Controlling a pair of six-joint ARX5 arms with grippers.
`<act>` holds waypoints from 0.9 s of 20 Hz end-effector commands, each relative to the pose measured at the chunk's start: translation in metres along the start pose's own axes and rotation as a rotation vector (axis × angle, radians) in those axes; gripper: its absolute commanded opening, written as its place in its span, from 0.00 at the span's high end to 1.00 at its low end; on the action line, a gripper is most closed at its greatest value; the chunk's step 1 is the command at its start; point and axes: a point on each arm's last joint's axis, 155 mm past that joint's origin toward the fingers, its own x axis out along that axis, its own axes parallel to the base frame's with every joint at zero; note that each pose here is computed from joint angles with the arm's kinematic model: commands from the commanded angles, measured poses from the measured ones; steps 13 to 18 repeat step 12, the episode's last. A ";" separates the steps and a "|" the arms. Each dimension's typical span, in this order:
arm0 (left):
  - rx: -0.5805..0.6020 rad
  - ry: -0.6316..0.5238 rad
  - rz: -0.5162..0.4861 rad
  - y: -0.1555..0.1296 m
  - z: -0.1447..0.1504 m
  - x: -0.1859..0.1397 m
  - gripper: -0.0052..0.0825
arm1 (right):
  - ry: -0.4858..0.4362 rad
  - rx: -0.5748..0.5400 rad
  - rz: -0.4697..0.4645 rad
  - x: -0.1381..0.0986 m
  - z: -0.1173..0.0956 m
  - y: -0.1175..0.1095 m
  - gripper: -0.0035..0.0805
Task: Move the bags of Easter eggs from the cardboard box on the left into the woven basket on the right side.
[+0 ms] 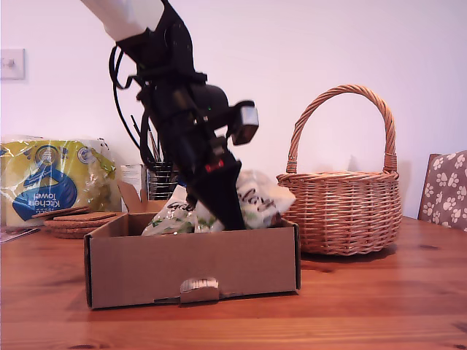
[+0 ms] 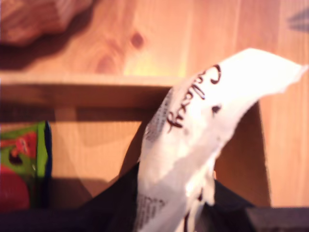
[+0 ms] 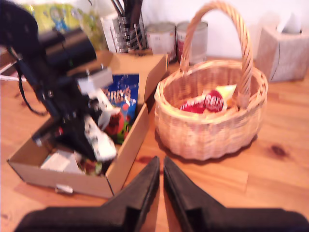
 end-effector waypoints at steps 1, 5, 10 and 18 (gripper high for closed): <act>0.008 -0.020 0.012 0.004 0.011 -0.008 0.82 | 0.026 0.005 -0.002 0.002 -0.009 -0.001 0.97; 0.017 -0.033 0.023 -0.002 0.027 -0.035 0.84 | 0.052 0.010 -0.002 0.002 -0.016 -0.001 0.97; 0.034 -0.052 0.039 -0.016 0.036 -0.060 0.84 | 0.054 0.011 -0.002 0.002 -0.016 -0.001 0.97; 0.036 -0.059 0.045 -0.017 0.037 -0.064 0.84 | 0.055 0.011 -0.002 0.002 -0.016 -0.001 0.97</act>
